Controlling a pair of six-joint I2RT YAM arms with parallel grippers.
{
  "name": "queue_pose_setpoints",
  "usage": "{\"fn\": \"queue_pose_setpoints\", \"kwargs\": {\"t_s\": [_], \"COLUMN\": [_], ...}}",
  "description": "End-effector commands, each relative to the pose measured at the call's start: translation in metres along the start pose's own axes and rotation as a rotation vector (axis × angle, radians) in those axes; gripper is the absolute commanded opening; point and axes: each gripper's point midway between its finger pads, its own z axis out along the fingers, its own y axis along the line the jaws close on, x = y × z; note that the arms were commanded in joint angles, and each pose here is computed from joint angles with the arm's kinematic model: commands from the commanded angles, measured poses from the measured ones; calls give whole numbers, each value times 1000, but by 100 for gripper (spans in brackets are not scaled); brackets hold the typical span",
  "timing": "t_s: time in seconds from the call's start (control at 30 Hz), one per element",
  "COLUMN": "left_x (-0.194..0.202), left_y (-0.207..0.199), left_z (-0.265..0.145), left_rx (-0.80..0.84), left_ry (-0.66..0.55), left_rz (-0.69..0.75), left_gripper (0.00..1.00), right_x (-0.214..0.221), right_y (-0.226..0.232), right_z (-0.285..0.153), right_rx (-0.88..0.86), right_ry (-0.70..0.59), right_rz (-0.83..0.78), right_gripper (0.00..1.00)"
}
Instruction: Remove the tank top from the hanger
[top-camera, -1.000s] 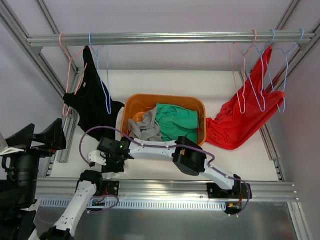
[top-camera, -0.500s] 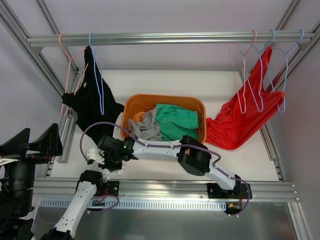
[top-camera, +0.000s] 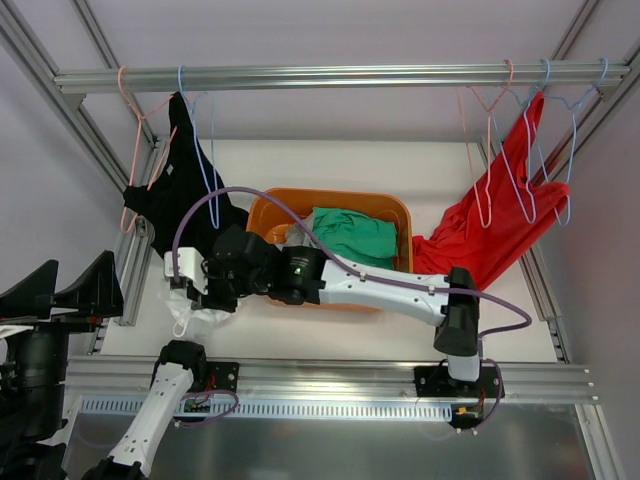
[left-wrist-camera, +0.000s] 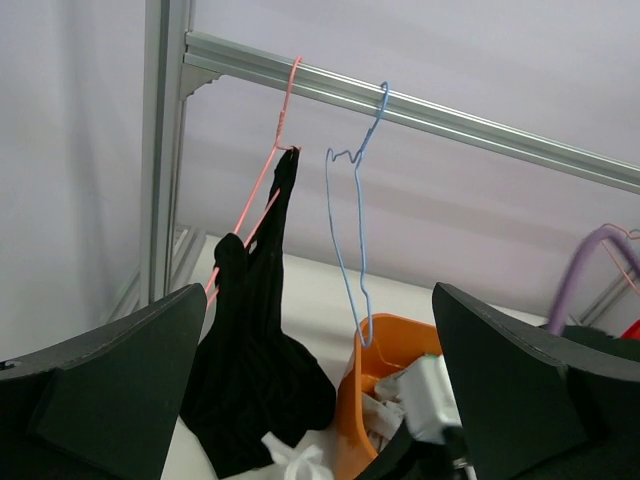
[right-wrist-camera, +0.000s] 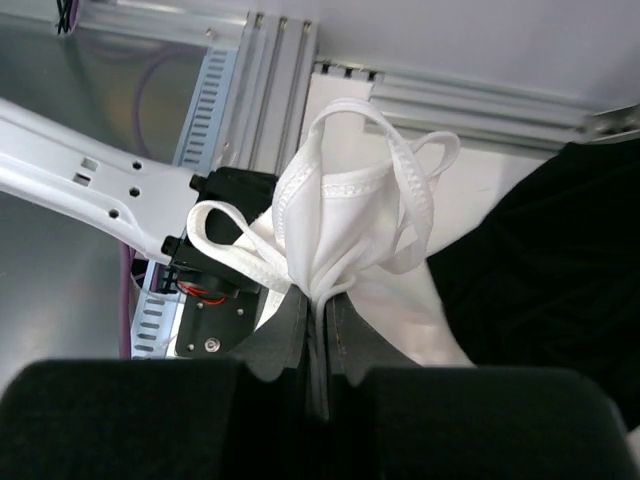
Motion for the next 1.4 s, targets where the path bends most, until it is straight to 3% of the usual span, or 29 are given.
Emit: {"fn": "queue_pose_setpoints", "kwargs": {"t_s": [0.0, 0.27, 0.4, 0.63, 0.87, 0.9, 0.93, 0.97, 1.13, 1.17, 1.23, 1.3, 1.33, 1.37], "left_x": [-7, 14, 27, 40, 69, 73, 75, 75, 67, 63, 52, 42, 41, 38], "left_y": [-4, -4, -11, -21, -30, -31, -30, -26, -19, -19, -20, -17, -13, -9], "left_z": [1, 17, 25, 40, 75, 83, 88, 93, 120, 122, 127, 132, 135, 140], "left_rx": [25, 13, 49, 78, 76, 61, 47, 18, -78, -85, -93, -117, -141, -172], "left_ry": [-29, 32, 80, 145, 284, 307, 318, 321, 335, 327, 306, 284, 282, 273], "left_rz": [1, 13, 20, 20, 18, 16, 17, 20, 35, 35, 34, 51, 61, 74], "left_gripper": [99, 99, 99, 99, 99, 99, 99, 99, 99, 99, 99, 99, 99, 99], "right_x": [-71, -160, -161, -105, 4, 16, 24, 38, 60, 61, 61, 60, 60, 61], "right_y": [-14, -57, -94, -160, -192, -192, -194, -192, -190, -188, -181, -171, -168, -164], "right_z": [-52, -185, -232, -290, -284, -281, -282, -278, -289, -291, -296, -298, -299, -300], "right_rx": [124, 491, 623, 835, 864, 864, 871, 871, 916, 910, 905, 882, 875, 868], "right_ry": [-167, -387, -400, -311, -152, -135, -128, -107, -83, -89, -105, -127, -133, -138], "right_rz": [-72, -154, -132, -31, 161, 181, 198, 228, 266, 269, 274, 288, 291, 290], "right_gripper": [0, 0, 0, 0, 0, 3, 12, 34, 35, 28, 25, 56, 67, 68]}}
